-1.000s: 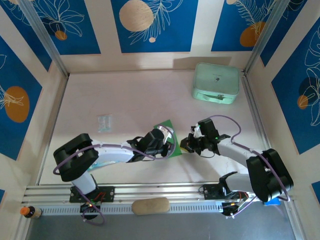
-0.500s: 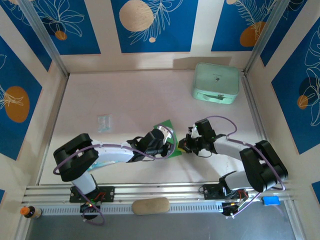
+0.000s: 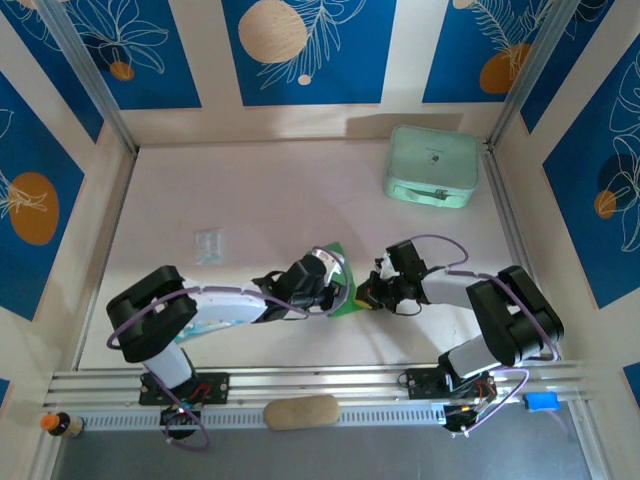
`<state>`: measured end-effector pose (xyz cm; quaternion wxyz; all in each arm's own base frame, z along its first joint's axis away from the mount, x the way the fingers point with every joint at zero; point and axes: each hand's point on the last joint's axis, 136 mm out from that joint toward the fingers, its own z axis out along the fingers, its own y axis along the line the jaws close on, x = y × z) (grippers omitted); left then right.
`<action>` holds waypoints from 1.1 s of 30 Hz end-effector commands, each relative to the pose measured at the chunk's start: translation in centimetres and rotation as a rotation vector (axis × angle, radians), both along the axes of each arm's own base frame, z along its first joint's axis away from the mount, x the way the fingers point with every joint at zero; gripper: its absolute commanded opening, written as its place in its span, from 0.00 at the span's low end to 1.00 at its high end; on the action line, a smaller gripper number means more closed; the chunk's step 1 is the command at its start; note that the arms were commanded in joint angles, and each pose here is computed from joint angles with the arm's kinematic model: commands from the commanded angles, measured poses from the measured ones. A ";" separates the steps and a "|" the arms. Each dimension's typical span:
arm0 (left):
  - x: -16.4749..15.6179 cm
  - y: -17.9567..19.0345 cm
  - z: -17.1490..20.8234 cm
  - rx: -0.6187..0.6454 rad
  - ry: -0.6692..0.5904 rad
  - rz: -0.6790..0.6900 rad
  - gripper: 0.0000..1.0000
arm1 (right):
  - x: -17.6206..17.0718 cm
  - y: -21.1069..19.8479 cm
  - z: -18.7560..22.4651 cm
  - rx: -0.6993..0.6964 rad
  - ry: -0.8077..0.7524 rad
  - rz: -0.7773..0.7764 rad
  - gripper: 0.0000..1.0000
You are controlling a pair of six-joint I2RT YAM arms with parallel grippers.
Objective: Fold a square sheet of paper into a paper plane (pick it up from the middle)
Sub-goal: Fold the triangle a second time at the center of the table.
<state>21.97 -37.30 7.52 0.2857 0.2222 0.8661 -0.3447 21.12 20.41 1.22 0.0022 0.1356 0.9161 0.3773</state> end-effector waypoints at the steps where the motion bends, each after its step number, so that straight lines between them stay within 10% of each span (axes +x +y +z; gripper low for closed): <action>1: 0.2 0.9 -1.8 0.004 0.050 0.012 0.00 | -1.4 -1.6 -2.4 -0.102 0.079 -0.004 0.00; 33: 1.1 4.8 -7.0 0.193 0.113 0.068 0.00 | -0.1 0.4 0.9 0.002 -0.033 0.057 0.01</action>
